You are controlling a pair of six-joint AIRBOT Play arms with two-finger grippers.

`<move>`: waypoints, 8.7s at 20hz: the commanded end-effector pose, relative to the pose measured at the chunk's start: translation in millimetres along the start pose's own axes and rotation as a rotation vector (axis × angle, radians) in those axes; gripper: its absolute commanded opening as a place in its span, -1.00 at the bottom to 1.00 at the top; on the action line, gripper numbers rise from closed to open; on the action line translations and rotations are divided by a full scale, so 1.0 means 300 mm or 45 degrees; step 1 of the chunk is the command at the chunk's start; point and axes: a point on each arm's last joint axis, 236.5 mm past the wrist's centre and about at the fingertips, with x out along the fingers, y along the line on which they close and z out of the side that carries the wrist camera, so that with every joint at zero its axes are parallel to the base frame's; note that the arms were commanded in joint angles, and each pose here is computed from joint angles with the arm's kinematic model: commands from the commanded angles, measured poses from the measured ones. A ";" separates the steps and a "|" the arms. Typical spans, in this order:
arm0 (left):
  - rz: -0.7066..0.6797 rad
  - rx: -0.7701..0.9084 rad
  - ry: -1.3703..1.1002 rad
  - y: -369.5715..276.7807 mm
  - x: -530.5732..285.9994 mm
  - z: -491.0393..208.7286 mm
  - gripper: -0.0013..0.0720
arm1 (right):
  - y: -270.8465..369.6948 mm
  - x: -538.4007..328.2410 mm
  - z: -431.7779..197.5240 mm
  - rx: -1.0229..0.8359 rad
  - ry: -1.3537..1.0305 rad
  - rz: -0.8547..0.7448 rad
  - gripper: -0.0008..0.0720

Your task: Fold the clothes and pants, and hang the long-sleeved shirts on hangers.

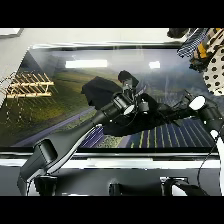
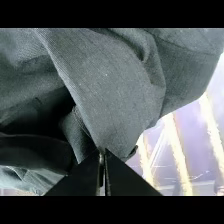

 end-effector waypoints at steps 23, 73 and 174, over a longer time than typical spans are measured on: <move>-0.048 0.243 -0.719 0.386 -1.233 0.692 -0.91 | 0.762 -1.152 0.150 -0.669 -0.931 0.420 -0.92; 0.551 -0.130 -0.133 1.167 -0.911 0.387 0.44 | 0.504 -0.155 -0.142 -0.366 -0.322 0.258 -0.92; -0.346 0.957 -0.084 0.568 -0.980 -0.367 -0.92 | 0.410 -0.259 0.153 0.086 -0.388 0.071 -0.92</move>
